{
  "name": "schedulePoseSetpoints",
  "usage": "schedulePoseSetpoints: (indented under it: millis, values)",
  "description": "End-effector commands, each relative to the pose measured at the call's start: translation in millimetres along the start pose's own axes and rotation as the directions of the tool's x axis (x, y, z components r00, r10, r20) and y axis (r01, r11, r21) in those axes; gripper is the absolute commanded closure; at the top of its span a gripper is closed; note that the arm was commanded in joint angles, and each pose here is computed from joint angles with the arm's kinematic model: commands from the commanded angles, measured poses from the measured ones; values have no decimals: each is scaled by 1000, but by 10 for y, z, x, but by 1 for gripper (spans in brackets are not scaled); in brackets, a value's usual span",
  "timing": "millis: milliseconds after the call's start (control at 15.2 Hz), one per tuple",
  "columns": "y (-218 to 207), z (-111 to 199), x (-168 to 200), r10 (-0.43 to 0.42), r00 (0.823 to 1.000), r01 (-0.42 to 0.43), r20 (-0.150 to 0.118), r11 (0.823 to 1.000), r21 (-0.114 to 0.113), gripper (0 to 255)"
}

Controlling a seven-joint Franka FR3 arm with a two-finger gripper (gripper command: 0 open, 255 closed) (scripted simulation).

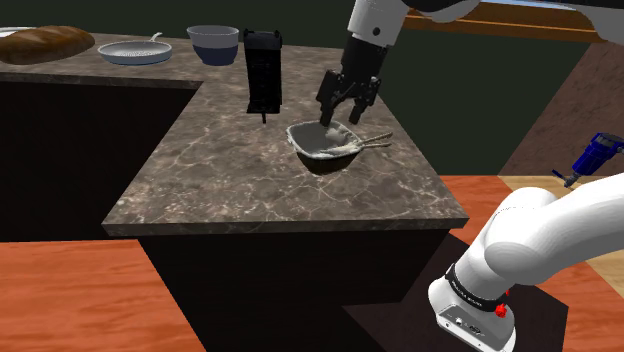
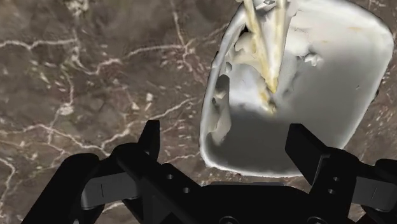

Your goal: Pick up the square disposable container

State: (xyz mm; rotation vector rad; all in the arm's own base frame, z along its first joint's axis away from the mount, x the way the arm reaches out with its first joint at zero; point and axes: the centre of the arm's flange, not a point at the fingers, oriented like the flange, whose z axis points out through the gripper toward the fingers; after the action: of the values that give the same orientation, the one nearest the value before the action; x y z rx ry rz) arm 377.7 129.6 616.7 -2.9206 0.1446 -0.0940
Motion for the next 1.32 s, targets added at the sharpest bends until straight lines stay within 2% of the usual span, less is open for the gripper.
schedulePoseSetpoints:
  millis: [0,198,264,858,1254]
  values:
    - [14,98,-3,0,1000,0,-1,1000,0,0]
    - [32,179,-8,0,1000,0,-1,1000,0,0]
    - [35,177,-10,0,1000,0,-1,1000,0,255]
    - [32,179,-8,0,1000,0,-1,1000,0,255]
    - [-37,-130,9,0,1000,0,-1,1000,0,255]
